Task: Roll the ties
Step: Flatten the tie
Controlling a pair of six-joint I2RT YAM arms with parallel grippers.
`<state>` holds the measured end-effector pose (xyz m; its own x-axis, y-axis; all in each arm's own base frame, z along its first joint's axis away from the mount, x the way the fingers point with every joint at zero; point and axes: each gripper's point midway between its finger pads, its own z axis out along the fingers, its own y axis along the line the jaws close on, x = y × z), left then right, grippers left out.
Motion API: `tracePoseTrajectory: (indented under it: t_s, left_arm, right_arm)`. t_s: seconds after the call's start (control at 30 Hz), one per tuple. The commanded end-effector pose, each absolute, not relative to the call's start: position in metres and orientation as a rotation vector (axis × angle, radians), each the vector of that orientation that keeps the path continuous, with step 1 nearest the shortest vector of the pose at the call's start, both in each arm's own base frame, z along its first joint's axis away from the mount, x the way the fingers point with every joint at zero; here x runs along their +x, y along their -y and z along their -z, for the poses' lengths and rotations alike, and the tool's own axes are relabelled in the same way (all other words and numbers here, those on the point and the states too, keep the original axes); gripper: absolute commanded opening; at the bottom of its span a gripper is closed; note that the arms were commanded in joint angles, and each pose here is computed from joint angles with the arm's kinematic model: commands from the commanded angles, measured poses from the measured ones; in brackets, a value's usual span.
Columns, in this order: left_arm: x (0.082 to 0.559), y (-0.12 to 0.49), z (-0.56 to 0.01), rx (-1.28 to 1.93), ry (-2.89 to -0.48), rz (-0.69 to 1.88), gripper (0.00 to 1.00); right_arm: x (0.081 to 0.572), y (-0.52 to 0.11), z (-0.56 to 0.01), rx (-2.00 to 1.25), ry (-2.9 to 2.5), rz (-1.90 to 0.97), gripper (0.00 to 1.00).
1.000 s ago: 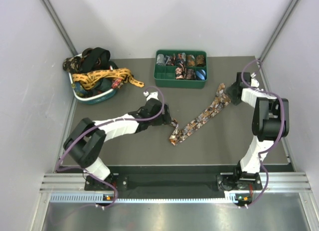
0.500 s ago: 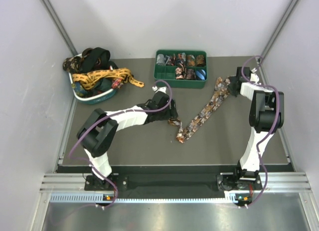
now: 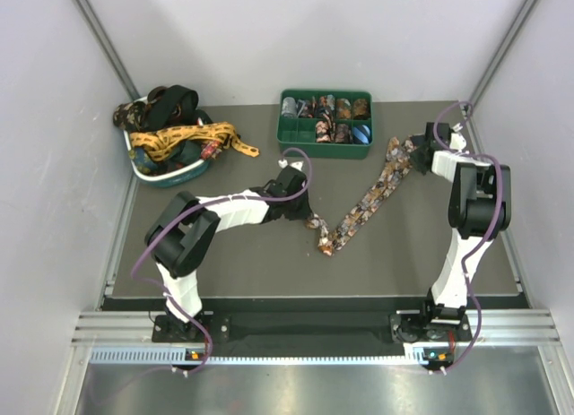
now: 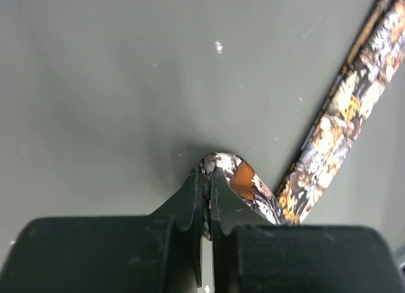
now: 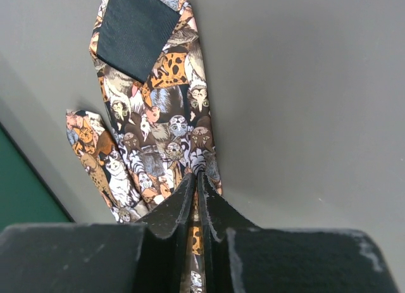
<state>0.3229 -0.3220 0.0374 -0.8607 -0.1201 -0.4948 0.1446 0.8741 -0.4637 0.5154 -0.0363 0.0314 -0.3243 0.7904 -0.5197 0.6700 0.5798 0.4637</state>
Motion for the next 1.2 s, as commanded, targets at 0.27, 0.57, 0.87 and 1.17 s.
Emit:
tracePoseTrajectory:
  t_s: [0.27, 0.57, 0.87, 1.17]
  left_arm:
    - [0.308, 0.338, -0.129, 0.532, -2.043, 0.845, 0.09]
    - [0.194, 0.322, -0.147, 0.966, -1.715, 1.121, 0.29]
    - [0.147, 0.29, -0.13, 1.082, -1.848, 1.075, 0.99]
    - [0.21, 0.256, -0.122, 0.381, -2.14, 0.784, 0.99]
  right_arm:
    - [0.523, 0.046, -0.037, 1.182, -2.024, -0.256, 0.0]
    - [0.522, 0.047, -0.035, 1.199, -2.023, -0.264, 0.03]
    - [0.52, 0.047, -0.041, 1.185, -2.013, -0.272, 0.39]
    - [0.505, 0.046, -0.064, 1.14, -2.004, -0.265, 0.43]
